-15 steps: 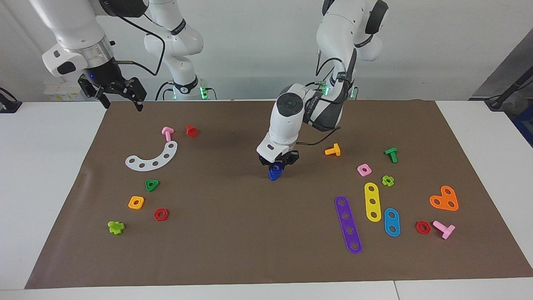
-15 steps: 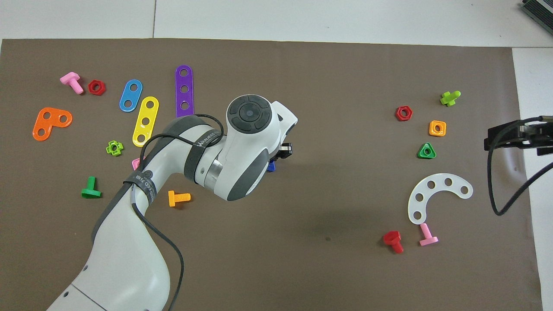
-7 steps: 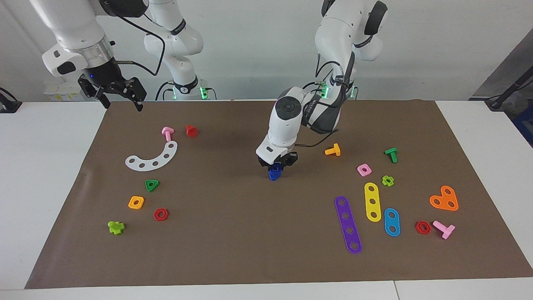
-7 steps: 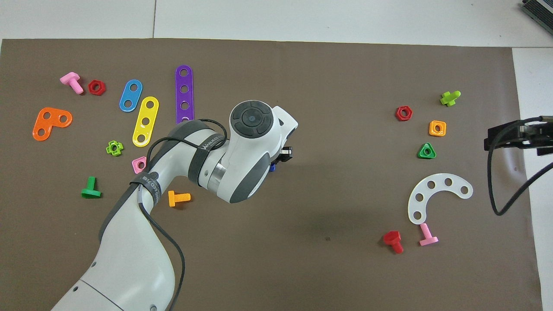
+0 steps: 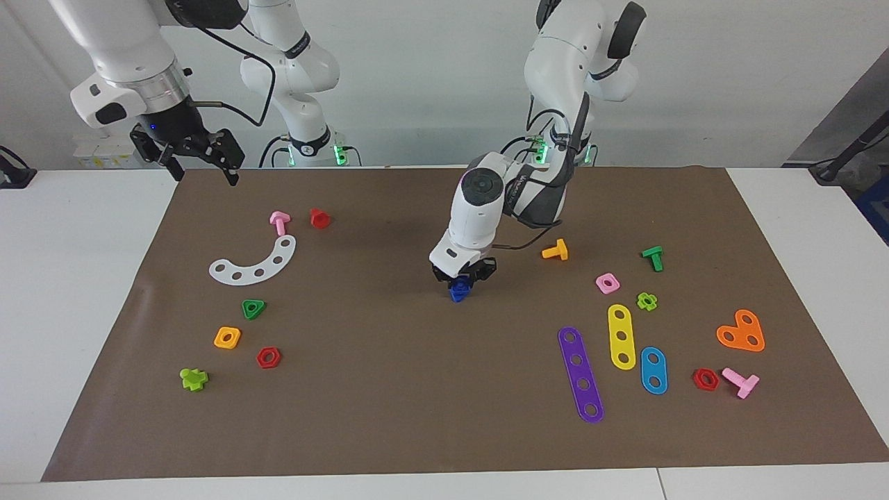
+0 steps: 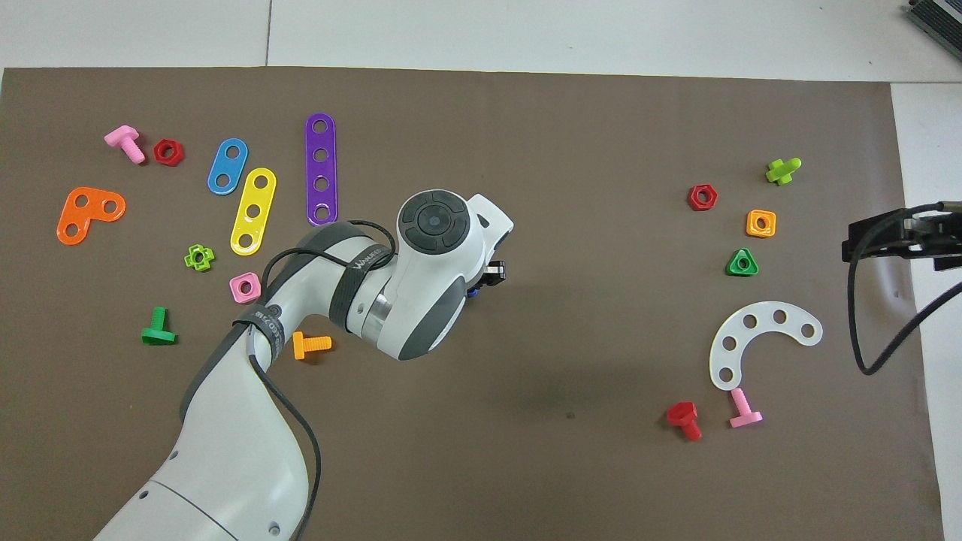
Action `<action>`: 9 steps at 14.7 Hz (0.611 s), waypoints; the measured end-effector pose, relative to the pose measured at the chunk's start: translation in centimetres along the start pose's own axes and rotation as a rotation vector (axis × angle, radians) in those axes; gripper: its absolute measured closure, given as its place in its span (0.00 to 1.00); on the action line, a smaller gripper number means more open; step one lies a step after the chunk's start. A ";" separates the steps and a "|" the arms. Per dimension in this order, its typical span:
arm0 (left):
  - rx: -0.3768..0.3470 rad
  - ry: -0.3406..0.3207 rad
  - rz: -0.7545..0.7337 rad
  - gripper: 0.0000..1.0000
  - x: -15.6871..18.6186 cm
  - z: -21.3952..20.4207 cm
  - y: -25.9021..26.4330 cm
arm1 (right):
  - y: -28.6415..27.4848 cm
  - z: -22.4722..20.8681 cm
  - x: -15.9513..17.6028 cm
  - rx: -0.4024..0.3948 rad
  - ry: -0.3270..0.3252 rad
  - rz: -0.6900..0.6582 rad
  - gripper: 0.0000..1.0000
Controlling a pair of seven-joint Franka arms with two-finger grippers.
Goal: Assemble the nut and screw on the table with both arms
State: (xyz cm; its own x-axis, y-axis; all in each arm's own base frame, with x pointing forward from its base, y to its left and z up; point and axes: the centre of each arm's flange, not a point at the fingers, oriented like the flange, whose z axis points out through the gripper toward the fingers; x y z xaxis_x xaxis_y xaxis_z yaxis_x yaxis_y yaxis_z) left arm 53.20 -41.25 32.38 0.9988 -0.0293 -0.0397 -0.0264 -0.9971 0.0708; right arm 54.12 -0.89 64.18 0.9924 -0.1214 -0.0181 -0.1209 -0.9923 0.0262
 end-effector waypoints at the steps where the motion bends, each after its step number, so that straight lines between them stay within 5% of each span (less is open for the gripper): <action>1: -0.002 0.003 0.000 0.51 0.0 -0.1 0.0 | 0.0 0.0 0.0 0.000 0.000 0.000 0.00; 6: -0.014 0.020 -0.003 0.01 0.3 -0.7 0.3 | 0.0 0.0 0.0 0.000 0.000 0.000 0.00; 9: -0.009 0.010 -0.003 0.00 0.6 -2.1 0.6 | 0.0 0.0 0.0 0.000 0.000 0.000 0.00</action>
State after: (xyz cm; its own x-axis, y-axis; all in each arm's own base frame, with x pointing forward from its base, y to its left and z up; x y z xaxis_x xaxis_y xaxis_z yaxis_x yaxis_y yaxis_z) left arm 53.86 -41.71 34.47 0.9992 -0.0256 -0.0300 -0.0231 -0.9966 0.0795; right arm 54.12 -0.89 64.18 0.9924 -0.1214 -0.0180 -0.1209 -0.9923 0.0262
